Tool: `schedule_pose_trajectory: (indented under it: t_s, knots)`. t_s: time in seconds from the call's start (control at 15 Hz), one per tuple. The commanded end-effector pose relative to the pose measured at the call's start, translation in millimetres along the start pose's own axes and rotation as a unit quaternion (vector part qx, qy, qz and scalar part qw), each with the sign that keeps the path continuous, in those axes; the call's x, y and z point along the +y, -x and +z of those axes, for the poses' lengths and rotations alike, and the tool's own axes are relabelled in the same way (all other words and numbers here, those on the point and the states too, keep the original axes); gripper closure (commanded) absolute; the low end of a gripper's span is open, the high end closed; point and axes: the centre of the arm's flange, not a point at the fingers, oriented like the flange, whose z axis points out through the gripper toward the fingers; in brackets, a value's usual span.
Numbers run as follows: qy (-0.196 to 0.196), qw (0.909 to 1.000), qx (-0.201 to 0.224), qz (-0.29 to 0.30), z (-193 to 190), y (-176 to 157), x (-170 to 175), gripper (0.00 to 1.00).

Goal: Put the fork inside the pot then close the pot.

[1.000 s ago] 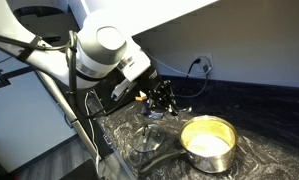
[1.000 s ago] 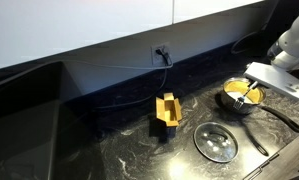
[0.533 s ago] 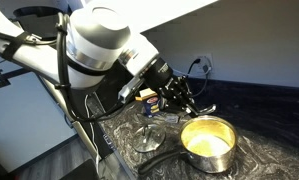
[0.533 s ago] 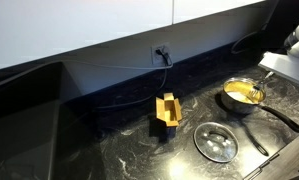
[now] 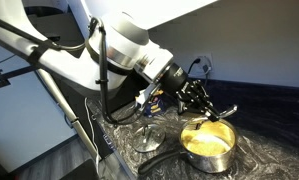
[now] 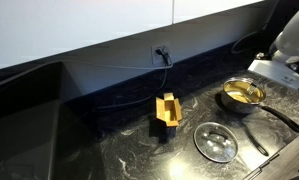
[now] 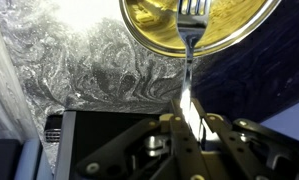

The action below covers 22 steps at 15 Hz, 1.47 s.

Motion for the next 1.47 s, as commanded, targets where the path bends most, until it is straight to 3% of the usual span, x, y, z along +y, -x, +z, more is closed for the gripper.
schedule_pose_trajectory:
  t_s: [0.0, 0.6, 0.67, 0.87, 1.27, 1.4]
  knots:
    - [0.020, 0.9995, 0.024, -0.008, 30.6, 14.1, -23.1, 0.97]
    - [0.061, 0.9963, 0.027, -0.054, 69.1, 61.8, -54.9, 0.97]
    - [0.063, 0.9960, 0.026, -0.058, 70.7, 66.7, -55.8, 0.62]
    - [0.060, 0.9963, 0.014, -0.060, 67.9, 75.6, -54.2, 0.48]
    - [0.046, 0.9981, -0.025, -0.034, 46.5, 63.1, -42.1, 0.02]
    - [0.044, 0.9980, -0.044, -0.014, 48.4, 52.9, -38.7, 0.00]
